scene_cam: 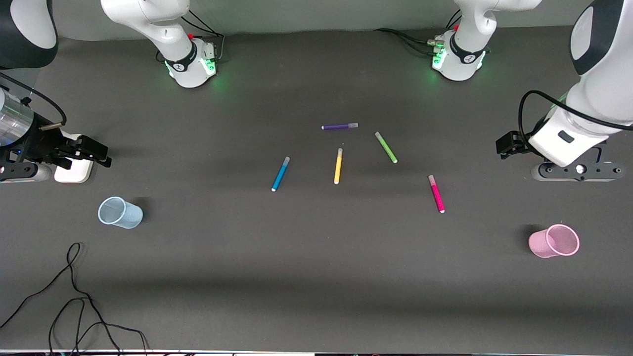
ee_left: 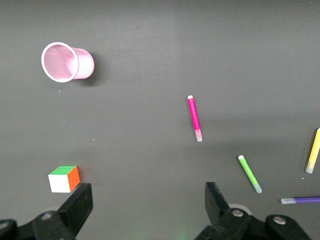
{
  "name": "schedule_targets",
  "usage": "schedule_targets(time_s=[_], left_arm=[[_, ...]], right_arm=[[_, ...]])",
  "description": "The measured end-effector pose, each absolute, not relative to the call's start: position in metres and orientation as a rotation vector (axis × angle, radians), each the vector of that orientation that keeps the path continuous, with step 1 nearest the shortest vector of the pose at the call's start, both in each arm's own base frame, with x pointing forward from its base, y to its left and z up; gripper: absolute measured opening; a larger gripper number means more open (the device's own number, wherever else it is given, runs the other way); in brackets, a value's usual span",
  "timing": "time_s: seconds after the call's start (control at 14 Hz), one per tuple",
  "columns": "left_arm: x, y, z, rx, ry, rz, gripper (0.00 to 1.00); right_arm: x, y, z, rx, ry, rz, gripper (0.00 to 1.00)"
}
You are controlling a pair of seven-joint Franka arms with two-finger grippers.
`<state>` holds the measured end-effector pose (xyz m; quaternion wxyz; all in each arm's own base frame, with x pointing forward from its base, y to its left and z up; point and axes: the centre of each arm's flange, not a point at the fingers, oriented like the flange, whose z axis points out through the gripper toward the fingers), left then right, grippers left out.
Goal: Place pink and blue markers in matching cups
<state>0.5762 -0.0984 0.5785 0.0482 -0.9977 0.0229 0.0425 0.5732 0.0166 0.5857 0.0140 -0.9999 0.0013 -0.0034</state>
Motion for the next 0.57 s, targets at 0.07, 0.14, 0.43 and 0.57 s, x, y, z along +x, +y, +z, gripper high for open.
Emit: schedule_targets(time_s=[0.07,0.14,0.43,0.57], left_arm=[[0.5762,-0.0984,0.5785,-3.042,0.070,0.129,1.00],[0.5762,-0.0984,0.5785,-3.042,0.070,0.129,1.00],[0.5762,-0.0984,0.5785,-3.042,0.070,0.129,1.00],[0.5762,-0.0983,0.5785,-3.042,0.070,0.129,1.00]], right_arm=[[0.5732,0.0167,0.5857,-3.114,0.004,-0.011,1.00],[0.5732,0.0169,0.5857,-3.114,0.003,-0.011,1.00],[0.5731,0.0170,0.5857,-3.114,0.003,-0.010,1.00],[0.5721,0.0198,0.5849,-3.114,0.007,0.005,1.00]])
